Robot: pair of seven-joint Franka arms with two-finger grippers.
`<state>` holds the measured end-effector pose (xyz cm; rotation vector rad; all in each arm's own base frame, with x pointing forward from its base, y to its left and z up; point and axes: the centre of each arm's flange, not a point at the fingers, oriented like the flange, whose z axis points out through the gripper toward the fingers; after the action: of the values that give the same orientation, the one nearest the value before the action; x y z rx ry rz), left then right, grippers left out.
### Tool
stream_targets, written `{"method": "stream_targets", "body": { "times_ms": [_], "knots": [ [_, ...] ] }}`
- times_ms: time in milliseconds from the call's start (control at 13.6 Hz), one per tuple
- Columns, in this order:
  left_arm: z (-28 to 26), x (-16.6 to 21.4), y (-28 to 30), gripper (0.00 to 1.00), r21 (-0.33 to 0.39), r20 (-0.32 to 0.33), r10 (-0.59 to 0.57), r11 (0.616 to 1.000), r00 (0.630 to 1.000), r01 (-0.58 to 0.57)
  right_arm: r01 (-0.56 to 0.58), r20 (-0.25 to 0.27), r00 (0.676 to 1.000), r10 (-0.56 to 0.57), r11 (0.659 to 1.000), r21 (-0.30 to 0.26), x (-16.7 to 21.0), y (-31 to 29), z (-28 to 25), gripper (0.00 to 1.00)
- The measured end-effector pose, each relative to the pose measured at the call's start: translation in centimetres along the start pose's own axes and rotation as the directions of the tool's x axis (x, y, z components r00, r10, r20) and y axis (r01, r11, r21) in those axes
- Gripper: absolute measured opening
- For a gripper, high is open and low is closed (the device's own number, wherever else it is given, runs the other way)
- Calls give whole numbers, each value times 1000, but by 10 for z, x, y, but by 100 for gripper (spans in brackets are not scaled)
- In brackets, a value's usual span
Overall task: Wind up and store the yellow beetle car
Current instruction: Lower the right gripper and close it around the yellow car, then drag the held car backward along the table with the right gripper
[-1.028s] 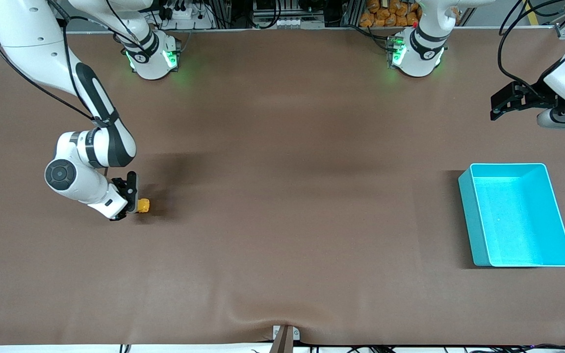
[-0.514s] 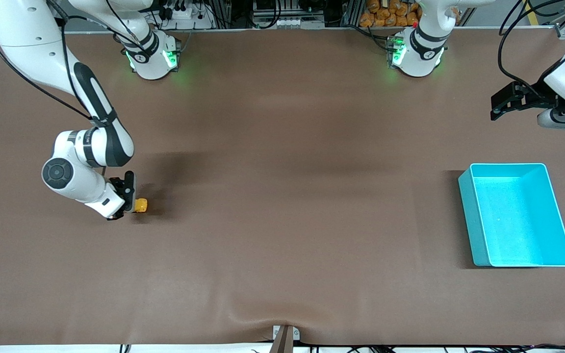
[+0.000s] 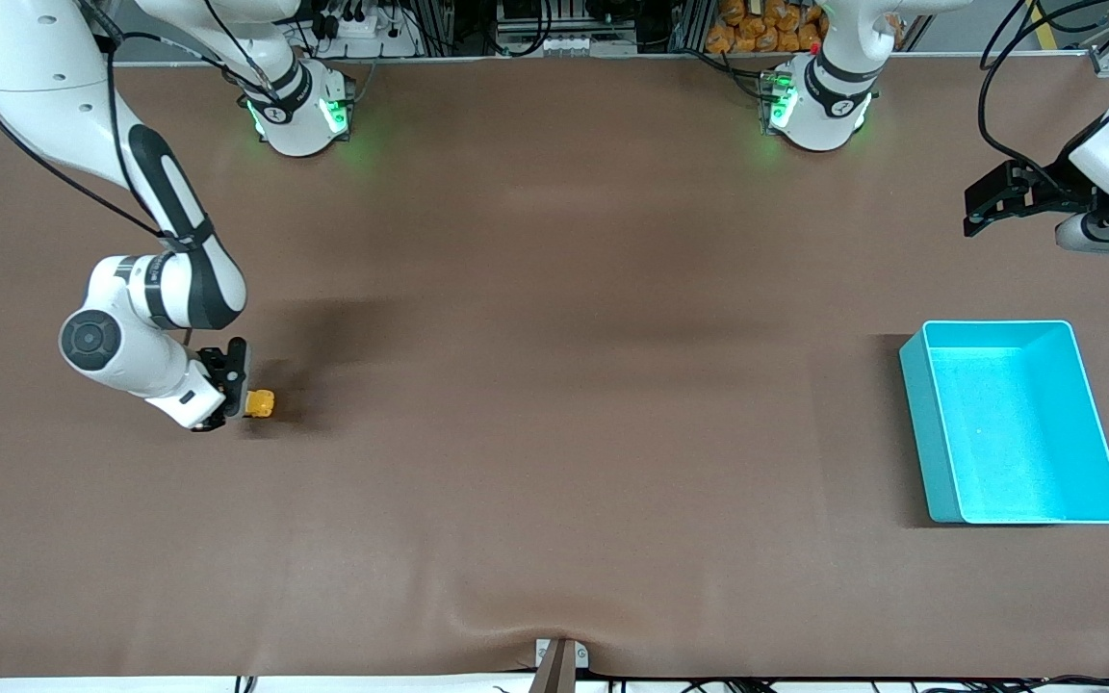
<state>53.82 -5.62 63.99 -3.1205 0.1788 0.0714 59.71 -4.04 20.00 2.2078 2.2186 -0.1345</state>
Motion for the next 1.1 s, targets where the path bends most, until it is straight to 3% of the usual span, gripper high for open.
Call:
{"method": "stream_targets", "body": {
  "times_ms": [294, 1101],
  "knots": [
    [0, 0, -1, 100, 0, 0, -1, 1000, 1000, 1, -41, 2, 999, 41, 999, 4, -34, -3, 3, 41],
    [0, 0, -1, 100, 0, 0, -2, 1000, 1000, 2, -60, 70, 996, 60, 998, -9, -101, -16, 9, 41]
  ]
}}
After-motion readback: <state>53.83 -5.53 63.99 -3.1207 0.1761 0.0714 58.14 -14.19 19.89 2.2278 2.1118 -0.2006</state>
